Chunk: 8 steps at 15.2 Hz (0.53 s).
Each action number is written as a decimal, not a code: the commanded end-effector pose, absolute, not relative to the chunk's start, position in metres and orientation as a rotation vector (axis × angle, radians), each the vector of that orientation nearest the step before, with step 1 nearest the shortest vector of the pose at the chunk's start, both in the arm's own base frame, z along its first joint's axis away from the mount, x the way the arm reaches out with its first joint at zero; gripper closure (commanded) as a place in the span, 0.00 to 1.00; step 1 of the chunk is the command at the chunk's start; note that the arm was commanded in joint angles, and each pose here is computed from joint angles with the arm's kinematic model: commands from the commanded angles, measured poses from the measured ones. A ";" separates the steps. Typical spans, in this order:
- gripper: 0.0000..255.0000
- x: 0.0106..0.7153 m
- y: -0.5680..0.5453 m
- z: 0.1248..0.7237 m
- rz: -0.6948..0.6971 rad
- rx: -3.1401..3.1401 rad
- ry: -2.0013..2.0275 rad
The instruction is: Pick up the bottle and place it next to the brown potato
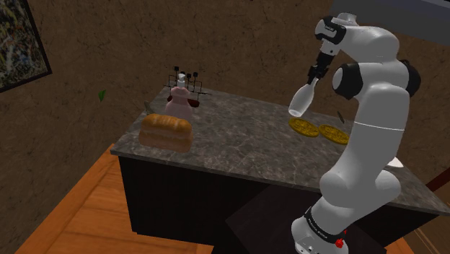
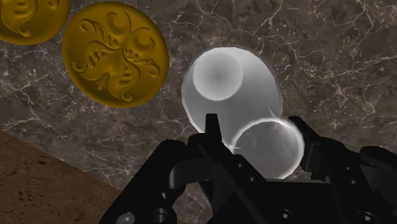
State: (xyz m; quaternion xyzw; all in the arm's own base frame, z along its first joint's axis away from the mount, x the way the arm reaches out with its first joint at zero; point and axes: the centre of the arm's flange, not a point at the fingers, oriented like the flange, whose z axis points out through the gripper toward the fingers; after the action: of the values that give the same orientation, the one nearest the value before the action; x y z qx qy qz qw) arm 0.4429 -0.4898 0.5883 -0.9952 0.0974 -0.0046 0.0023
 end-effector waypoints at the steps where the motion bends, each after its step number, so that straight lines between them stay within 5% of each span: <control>1: 1.00 0.418 -0.498 0.590 -0.015 -3.122 0.304; 8: 1.00 0.332 -0.532 0.590 -0.015 -3.122 0.304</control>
State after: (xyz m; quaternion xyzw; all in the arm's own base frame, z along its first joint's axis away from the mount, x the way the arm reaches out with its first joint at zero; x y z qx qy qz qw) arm 0.3466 -0.5269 0.5888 -0.9952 0.0975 -0.0044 0.0024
